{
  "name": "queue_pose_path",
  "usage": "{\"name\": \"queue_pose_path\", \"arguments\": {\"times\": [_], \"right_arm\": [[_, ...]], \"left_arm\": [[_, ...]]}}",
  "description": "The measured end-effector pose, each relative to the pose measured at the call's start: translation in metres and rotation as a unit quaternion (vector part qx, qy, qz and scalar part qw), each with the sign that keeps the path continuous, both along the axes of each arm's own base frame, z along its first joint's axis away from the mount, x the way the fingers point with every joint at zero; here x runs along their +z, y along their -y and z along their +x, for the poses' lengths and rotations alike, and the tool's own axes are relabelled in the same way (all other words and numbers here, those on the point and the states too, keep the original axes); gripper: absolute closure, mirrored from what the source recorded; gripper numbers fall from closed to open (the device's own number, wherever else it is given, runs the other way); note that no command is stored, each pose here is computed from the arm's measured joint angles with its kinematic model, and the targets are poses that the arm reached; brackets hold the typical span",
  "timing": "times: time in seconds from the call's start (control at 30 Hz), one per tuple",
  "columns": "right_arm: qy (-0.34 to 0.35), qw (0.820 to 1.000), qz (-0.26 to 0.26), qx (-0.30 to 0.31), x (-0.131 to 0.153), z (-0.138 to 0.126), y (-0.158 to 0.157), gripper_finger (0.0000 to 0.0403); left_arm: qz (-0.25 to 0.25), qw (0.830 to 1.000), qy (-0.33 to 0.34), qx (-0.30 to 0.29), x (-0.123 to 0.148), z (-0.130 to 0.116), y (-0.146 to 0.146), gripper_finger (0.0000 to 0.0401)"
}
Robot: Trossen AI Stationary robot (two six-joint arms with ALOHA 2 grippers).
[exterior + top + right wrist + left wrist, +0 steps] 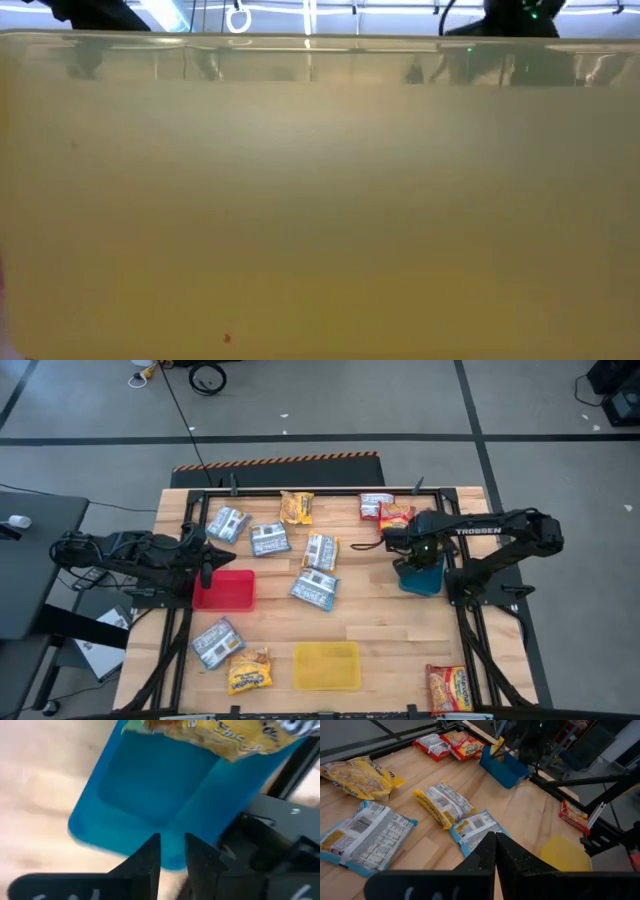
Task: Sort Maruchan noodles
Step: Put the yellow noodle pack into the blue bin, then adjust the blue bin
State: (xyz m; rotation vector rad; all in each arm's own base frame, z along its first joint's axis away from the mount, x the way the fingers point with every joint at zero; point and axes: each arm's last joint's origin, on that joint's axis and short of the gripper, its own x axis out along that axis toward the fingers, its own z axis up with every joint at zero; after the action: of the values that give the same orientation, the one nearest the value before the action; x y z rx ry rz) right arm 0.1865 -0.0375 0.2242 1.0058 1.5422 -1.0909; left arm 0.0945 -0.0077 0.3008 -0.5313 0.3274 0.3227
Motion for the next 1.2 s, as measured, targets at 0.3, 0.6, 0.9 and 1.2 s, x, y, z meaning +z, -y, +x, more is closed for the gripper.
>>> {"name": "queue_pose_path", "arguments": {"times": [0.3,0.6,0.9,1.2], "right_arm": [[0.046,0.984,-0.132,-0.111,-0.055,-0.004,0.002,0.0381],[0.067,0.939,-0.259,-0.217,-0.079,-0.015,0.005,0.0379],[0.081,0.912,-0.341,-0.212,-0.078,-0.015,0.004,0.038],[0.092,0.967,-0.2,-0.128,-0.072,-0.003,-0.018,0.038]], "left_arm": [[-0.011,1.0,0.007,0.0,0.001,0.0,0.0,0.0388],[-0.022,1.0,0.009,-0.014,0.001,0.001,0.001,0.0388],[-0.022,1.0,0.013,-0.013,0.002,0.001,0.001,0.0388],[-0.025,1.0,0.015,-0.011,0.002,0.001,0.001,0.0388]]}}
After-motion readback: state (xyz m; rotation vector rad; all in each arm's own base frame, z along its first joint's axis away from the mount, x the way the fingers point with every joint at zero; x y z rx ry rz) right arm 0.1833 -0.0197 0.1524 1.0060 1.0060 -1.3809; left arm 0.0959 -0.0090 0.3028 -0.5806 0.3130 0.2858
